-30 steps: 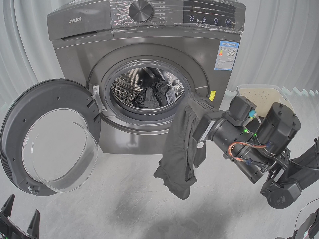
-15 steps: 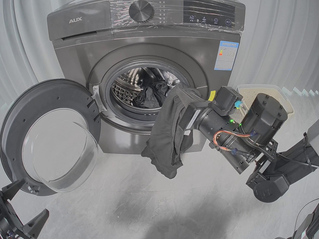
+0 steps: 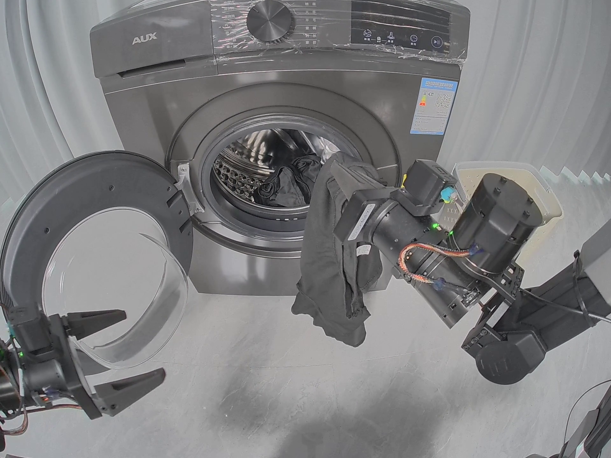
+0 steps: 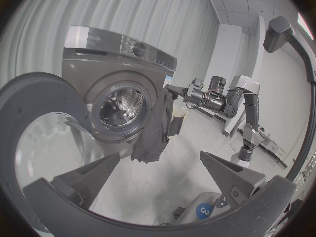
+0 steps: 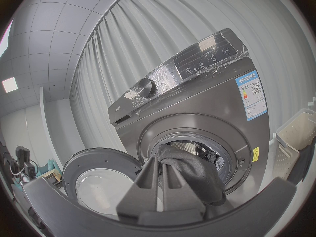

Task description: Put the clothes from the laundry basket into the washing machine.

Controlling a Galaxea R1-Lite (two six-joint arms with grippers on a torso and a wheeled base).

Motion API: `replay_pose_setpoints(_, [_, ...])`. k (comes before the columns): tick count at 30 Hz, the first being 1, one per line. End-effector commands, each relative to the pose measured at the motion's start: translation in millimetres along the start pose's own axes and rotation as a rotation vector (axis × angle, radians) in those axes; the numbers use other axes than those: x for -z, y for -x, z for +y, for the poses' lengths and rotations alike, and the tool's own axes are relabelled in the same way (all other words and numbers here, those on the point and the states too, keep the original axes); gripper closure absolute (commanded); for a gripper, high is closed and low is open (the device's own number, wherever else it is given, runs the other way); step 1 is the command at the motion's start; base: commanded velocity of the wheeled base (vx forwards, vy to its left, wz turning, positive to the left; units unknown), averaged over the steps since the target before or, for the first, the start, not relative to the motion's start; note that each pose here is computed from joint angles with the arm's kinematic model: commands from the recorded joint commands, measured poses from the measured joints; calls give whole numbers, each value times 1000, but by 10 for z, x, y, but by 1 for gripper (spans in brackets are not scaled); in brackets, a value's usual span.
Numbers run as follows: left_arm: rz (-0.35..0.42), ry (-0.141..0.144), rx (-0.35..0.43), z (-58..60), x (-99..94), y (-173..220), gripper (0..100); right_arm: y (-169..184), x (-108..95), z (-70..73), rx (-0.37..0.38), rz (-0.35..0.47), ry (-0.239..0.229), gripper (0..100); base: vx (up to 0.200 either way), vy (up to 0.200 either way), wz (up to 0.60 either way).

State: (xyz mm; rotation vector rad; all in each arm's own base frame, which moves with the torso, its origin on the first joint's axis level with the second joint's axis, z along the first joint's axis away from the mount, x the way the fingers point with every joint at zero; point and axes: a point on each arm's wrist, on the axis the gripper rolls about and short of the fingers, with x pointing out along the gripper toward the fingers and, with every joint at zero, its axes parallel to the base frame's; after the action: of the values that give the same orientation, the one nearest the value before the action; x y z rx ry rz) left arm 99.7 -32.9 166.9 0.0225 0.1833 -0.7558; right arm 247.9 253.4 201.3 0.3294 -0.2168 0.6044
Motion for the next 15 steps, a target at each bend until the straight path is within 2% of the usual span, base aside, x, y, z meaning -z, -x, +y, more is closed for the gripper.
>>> replay_pose_setpoints(1, [152, 47, 128, 124, 117, -616, 0, -17, 24, 8, 2, -1, -2, 100, 0, 0, 0])
replay_pose_setpoints(6, [179, 57, 150, 162, 187, -814, 0, -39, 59, 7, 3, 5, 0, 100, 0, 0, 0])
replay_pose_setpoints(9, [185, 58, 127, 239, 267, -1005, 0, -137, 142, 16, -3, 5, 0, 100, 0, 0, 0])
replay_pose_setpoints(15, [173, 42, 146, 247, 370, -1235, 0, -266, 207, 49, -17, -8, -3, 100, 0, 0, 0])
